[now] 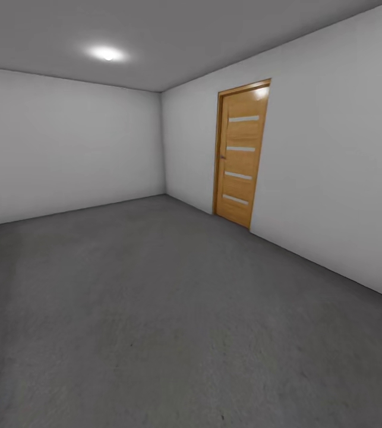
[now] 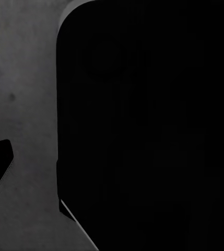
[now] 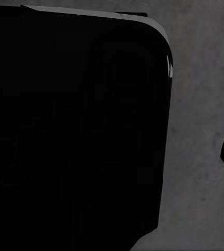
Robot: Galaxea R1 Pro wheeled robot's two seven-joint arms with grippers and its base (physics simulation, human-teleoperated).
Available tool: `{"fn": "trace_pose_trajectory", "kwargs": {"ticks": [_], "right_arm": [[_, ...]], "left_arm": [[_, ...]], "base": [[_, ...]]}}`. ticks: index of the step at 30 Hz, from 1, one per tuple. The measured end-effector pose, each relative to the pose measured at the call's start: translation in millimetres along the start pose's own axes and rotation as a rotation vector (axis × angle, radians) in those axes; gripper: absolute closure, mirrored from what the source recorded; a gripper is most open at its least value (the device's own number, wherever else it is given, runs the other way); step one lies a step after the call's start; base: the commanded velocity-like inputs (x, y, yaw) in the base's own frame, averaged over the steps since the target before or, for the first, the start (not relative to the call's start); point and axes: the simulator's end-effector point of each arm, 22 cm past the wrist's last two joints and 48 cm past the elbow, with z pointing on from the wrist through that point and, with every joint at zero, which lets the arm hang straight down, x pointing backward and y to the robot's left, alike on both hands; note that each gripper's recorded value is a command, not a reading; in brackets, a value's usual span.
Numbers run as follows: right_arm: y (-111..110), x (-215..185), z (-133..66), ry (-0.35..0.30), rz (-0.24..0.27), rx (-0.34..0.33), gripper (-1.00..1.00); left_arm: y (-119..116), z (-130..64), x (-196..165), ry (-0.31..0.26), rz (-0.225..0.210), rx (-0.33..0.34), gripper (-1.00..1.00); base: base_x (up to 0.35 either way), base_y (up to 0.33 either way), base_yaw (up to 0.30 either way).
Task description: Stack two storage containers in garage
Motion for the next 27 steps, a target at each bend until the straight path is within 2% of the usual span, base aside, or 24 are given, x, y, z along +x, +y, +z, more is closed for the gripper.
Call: {"fn": "trace_pose_trajectory", "kwargs": {"ticks": [27], "right_arm": [[-0.4, 0.0, 0.0, 0.0, 0.0, 0.001, -1.0]], "left_arm": [[-0.1, 0.0, 1.9, 0.008, 0.0, 0.001, -1.0]], "base": [[0.326, 0.0, 0.0]]}}
